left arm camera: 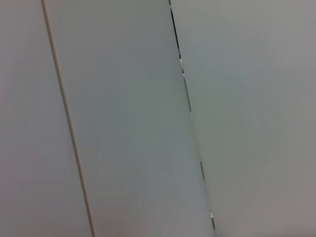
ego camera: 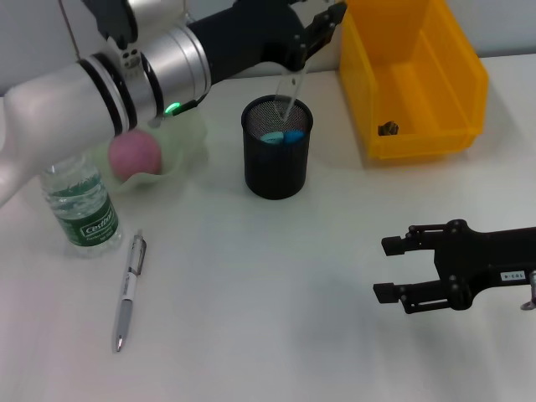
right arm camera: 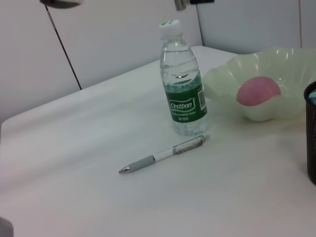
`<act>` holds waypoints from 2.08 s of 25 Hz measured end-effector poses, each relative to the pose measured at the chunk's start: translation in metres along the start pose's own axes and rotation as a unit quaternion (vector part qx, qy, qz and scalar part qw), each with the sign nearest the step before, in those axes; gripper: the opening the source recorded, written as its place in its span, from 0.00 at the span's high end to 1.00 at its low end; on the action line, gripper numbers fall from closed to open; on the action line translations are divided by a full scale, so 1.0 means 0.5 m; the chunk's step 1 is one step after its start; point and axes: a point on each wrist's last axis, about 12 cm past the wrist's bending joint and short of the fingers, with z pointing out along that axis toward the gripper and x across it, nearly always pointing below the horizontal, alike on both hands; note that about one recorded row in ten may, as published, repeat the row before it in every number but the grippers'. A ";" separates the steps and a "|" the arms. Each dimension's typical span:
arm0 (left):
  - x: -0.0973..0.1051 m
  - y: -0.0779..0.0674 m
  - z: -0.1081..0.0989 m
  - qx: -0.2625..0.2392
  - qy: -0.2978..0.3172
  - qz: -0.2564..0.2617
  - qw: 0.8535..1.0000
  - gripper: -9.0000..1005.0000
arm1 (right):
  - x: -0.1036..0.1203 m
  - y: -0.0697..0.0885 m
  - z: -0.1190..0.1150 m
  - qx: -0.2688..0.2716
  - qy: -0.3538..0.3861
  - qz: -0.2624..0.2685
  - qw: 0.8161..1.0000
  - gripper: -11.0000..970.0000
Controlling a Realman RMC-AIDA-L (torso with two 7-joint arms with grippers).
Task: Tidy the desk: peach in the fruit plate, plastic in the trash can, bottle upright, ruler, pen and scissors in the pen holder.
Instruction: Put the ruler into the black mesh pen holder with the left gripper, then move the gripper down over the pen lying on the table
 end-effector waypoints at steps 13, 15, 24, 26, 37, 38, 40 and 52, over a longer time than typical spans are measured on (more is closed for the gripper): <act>0.030 0.004 -0.011 -0.004 -0.003 -0.001 1.000 0.59 | -0.004 -0.001 0.004 -0.002 0.002 0.000 1.000 0.21; 0.030 0.003 -0.011 -0.003 -0.003 0.000 1.000 0.59 | -0.005 -0.002 0.005 -0.002 0.002 -0.001 1.000 0.21; 0.026 0.009 -0.036 -0.016 -0.018 0.004 1.000 0.17 | -0.008 -0.002 0.005 -0.004 0.000 -0.002 1.000 0.21; 0.026 0.009 -0.036 -0.016 -0.018 0.004 1.000 0.17 | -0.009 -0.002 0.006 -0.004 0.000 -0.003 1.000 0.21; -0.042 -0.017 -0.125 -0.116 0.039 0.092 0.988 0.17 | -0.016 -0.007 0.008 -0.001 -0.002 -0.007 1.000 0.21; -0.042 -0.017 -0.125 -0.116 0.039 0.092 0.988 0.17 | -0.018 -0.008 0.009 -0.002 -0.002 -0.008 1.000 0.21; -0.044 -0.016 -0.131 -0.129 0.044 0.088 0.987 0.17 | -0.020 -0.009 0.010 -0.002 -0.002 -0.009 1.000 0.21; -0.074 -0.020 -0.160 -0.206 0.039 0.103 0.972 0.17 | -0.024 -0.010 0.012 -0.004 -0.002 -0.011 1.000 0.21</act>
